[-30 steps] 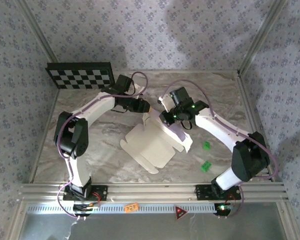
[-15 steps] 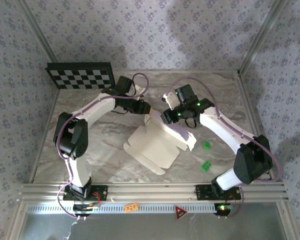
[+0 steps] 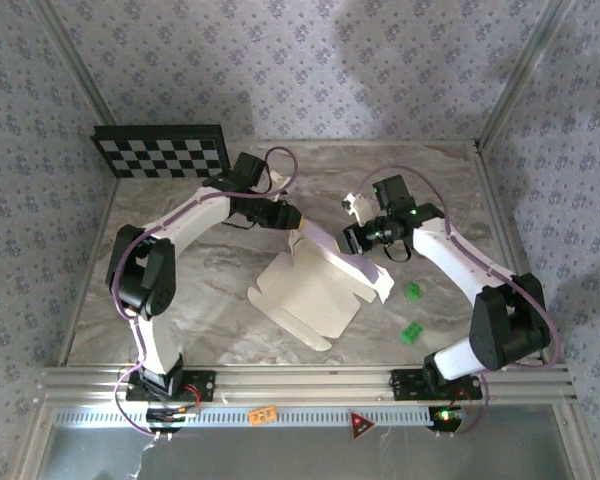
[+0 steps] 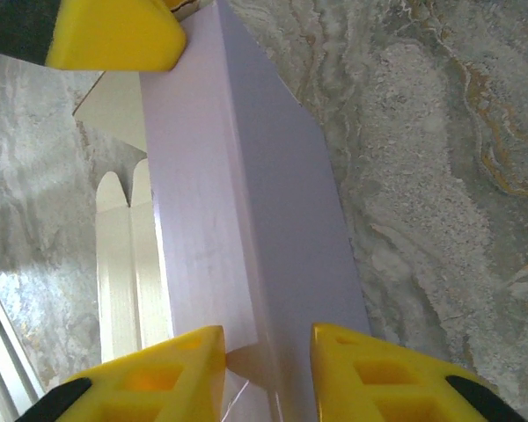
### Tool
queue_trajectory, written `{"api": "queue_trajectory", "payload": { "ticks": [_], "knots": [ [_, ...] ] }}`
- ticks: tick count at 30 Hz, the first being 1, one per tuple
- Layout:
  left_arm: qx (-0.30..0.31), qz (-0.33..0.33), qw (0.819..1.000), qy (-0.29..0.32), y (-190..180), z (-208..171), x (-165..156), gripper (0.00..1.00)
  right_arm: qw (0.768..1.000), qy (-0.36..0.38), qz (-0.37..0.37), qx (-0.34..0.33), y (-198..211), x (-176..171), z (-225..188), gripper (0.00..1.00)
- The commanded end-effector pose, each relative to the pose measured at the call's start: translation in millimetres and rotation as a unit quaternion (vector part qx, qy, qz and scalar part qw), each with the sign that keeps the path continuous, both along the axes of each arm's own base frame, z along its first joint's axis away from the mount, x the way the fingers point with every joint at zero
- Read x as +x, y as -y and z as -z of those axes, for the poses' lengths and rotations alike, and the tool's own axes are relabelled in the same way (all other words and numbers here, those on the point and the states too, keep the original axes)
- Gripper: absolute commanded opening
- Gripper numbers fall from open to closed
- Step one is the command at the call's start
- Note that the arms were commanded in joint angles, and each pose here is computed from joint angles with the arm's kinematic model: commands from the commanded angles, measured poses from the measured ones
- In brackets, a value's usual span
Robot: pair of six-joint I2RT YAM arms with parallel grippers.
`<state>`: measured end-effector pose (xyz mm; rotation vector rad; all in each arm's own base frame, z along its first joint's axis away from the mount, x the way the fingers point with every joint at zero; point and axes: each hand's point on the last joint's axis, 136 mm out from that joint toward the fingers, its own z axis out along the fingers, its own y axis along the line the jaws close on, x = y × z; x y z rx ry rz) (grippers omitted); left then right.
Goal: Fold the paper box
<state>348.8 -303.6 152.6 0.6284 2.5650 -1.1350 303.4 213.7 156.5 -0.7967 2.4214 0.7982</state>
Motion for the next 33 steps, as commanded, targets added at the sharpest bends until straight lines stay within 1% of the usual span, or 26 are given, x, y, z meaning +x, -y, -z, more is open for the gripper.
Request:
{"api": "queue_trajectory", "payload": {
  "ticks": [1, 4, 7, 13, 17, 20, 24, 29, 31, 33],
  "knots": [
    [0.020, 0.005, 1.000, -0.018, -9, 7, -13, 0.32, 1.000, -0.017, -0.012, 0.016, 3, -15, -3, 0.34],
    [0.020, 0.003, 1.000, -0.017, -10, 8, -12, 0.32, 0.999, -0.015, -0.017, 0.029, 3, -19, -9, 0.36],
    [0.019, 0.001, 1.000, -0.017, -10, 8, -12, 0.32, 0.999, -0.019, -0.014, 0.028, 7, -20, -5, 0.36],
    [0.012, 0.002, 1.000, -0.004, -10, 0, -11, 0.33, 0.999, -0.020, -0.016, 0.021, 13, -18, 5, 0.26],
    [-0.003, -0.008, 0.999, 0.032, -17, -22, -6, 0.42, 0.999, -0.020, -0.021, 0.016, 15, -19, 8, 0.24],
    [-0.013, -0.020, 0.997, 0.068, -27, -41, -1, 0.46, 0.999, -0.022, -0.021, 0.014, 16, -19, 9, 0.23],
    [-0.017, -0.037, 0.994, 0.106, -43, -54, 3, 0.50, 0.999, -0.023, -0.021, 0.014, 16, -18, 11, 0.23],
    [-0.012, -0.043, 0.989, 0.138, -63, -42, 6, 0.51, 0.999, -0.024, -0.020, 0.013, 16, -18, 12, 0.23],
    [-0.012, -0.041, 0.988, 0.148, -67, -29, 6, 0.47, 0.999, -0.024, -0.020, 0.012, 16, -18, 12, 0.23],
    [-0.020, -0.035, 0.987, 0.159, -68, -19, 8, 0.46, 0.999, -0.023, -0.020, 0.013, 16, -18, 11, 0.23]
  ]
}}
